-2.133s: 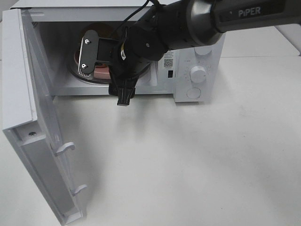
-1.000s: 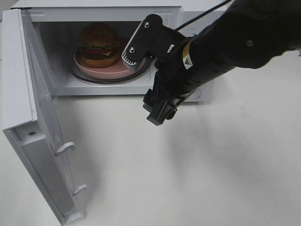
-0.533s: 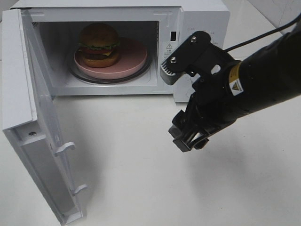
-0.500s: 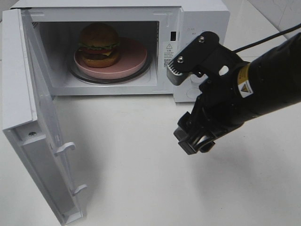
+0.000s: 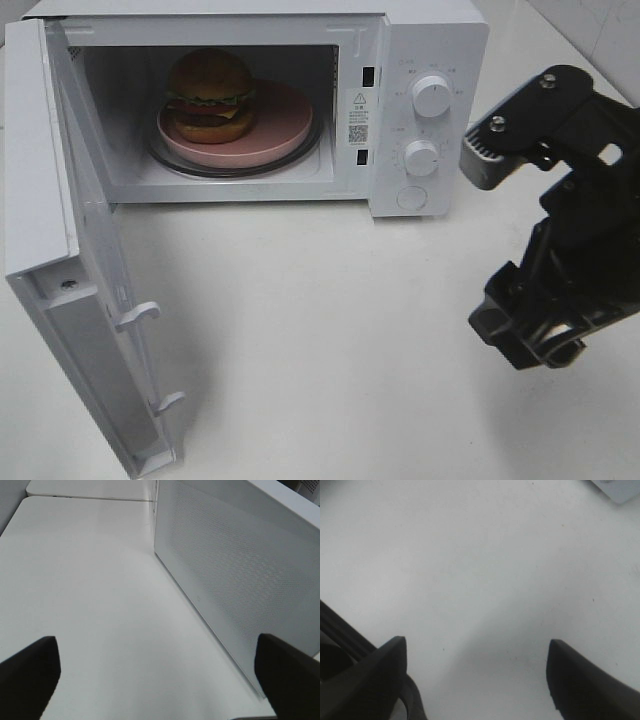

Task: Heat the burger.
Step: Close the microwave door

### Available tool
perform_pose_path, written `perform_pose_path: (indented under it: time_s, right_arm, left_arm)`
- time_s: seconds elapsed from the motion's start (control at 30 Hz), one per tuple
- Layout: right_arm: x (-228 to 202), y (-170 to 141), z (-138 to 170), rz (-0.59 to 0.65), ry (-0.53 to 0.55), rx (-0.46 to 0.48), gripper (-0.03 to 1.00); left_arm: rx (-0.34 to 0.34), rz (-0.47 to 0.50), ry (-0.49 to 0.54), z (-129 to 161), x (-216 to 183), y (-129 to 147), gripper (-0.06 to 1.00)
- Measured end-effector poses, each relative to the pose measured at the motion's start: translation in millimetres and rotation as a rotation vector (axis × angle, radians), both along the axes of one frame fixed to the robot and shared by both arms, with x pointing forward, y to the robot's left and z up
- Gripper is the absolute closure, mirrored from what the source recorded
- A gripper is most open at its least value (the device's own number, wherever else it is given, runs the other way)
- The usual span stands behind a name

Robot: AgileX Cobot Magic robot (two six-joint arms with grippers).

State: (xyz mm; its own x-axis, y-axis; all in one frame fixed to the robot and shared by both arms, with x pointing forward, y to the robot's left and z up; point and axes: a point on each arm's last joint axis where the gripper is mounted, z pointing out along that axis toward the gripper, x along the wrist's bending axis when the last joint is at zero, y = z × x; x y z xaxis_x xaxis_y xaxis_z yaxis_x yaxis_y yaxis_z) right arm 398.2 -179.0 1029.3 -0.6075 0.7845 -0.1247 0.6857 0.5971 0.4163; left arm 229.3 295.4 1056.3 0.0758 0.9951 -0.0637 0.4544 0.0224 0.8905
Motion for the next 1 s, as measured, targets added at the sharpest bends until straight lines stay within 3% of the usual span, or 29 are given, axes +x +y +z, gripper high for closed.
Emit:
perform_pose_path:
  time_s: [0.2, 0.5, 1.0]
  right_arm:
    - [-18.8, -17.4, 11.9, -0.020, 0.009, -0.014, 0.20]
    - [-47.8, -43.2, 32.7, -0.063, -0.036, 0.037, 0.20]
    - [-94.6, -83.3, 9.5, -0.141, -0.071, 0.116, 0.20]
  left_arm:
    - [0.000, 0.000, 0.000, 0.0, 0.0, 0.0, -0.03]
    - [0.000, 0.000, 0.000, 0.0, 0.0, 0.0, -0.03]
    - [0.000, 0.000, 0.000, 0.0, 0.0, 0.0, -0.03]
